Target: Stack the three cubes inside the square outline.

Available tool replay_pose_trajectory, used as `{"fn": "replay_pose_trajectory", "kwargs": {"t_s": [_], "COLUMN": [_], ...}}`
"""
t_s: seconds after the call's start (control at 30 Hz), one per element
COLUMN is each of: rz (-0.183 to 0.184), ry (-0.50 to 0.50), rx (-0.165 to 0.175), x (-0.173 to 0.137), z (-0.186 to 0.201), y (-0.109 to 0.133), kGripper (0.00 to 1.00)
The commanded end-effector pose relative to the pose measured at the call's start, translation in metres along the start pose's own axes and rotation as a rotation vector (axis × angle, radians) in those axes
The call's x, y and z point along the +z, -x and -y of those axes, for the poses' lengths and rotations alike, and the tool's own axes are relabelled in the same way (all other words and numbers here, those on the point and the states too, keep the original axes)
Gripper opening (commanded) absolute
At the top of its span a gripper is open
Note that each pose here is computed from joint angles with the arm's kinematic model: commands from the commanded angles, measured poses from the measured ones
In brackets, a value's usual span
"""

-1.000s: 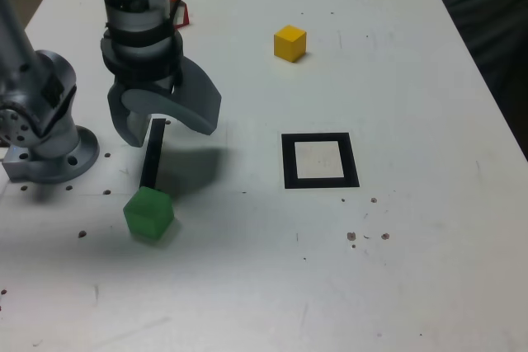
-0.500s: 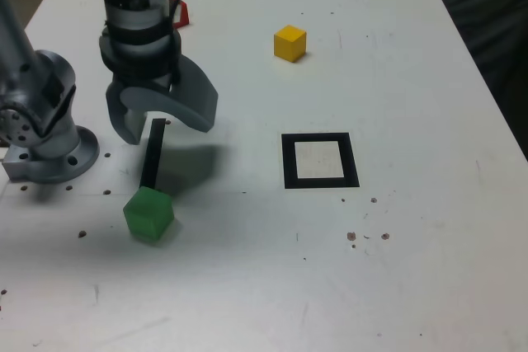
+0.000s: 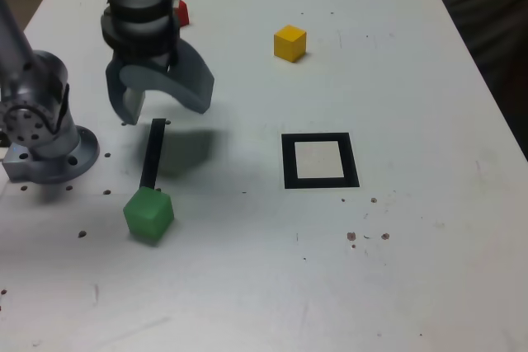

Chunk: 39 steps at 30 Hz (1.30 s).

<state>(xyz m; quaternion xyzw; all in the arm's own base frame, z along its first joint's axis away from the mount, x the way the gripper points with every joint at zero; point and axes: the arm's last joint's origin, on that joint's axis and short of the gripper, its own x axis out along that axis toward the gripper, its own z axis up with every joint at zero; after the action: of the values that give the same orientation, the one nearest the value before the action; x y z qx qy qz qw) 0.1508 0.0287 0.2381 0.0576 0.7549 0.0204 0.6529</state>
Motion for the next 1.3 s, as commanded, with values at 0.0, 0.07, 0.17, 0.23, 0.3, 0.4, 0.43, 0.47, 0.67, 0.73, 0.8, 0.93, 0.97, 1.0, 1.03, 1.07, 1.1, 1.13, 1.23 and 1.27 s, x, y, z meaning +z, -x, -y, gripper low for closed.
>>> {"fn": "replay_pose_trajectory", "kwargs": {"t_s": [0.0, 0.07, 0.17, 0.23, 0.3, 0.4, 0.43, 0.47, 0.67, 0.73, 0.8, 0.93, 0.97, 1.0, 1.03, 1.07, 1.1, 1.13, 1.23, 1.27], "rz": [0.017, 0.028, 0.034, 0.032, 0.027, 0.024, 0.024, 0.024, 0.029, 0.029, 0.027, 0.021, 0.019, 0.018, 0.016, 0.016, 0.015, 0.015, 0.012, 0.010], "ry": [0.008, 0.019, 0.044, 0.070, 0.101, 0.149, 0.164, 0.179, 0.247, 0.273, 0.298, 0.346, 0.356, 0.365, 0.373, 0.380, 0.386, 0.392, 0.407, 0.412], "rx": [0.004, 0.002, -0.002, -0.007, -0.012, -0.018, -0.019, -0.021, -0.024, -0.026, -0.028, -0.034, -0.035, -0.037, -0.038, -0.039, -0.040, -0.040, -0.043, -0.045], "x": [0.001, 0.002, 0.003, 0.003, 0.004, 0.004, 0.004, 0.004, 0.004, 0.004, 0.004, 0.001, 0.001, 0.001, 0.001, 0.001, 0.001, 0.002, 0.003, 0.003], "z": [-0.006, -0.015, -0.028, -0.037, -0.047, -0.063, -0.069, -0.074, -0.102, -0.112, -0.120, -0.137, -0.142, -0.146, -0.151, -0.155, -0.160, -0.165, -0.178, -0.183], "y": [0.004, 0.007, 0.010, 0.011, 0.011, 0.011, 0.012, 0.012, 0.019, 0.021, 0.021, 0.019, 0.019, 0.019, 0.019, 0.019, 0.019, 0.019, 0.020, 0.019], "kGripper": [0.99, 0.99, 0.99, 0.99, 0.99, 0.99, 0.99, 0.99, 0.99, 0.99, 0.99, 0.99, 0.99, 0.99, 0.99, 0.99, 0.99, 0.99, 0.99, 0.99]}}
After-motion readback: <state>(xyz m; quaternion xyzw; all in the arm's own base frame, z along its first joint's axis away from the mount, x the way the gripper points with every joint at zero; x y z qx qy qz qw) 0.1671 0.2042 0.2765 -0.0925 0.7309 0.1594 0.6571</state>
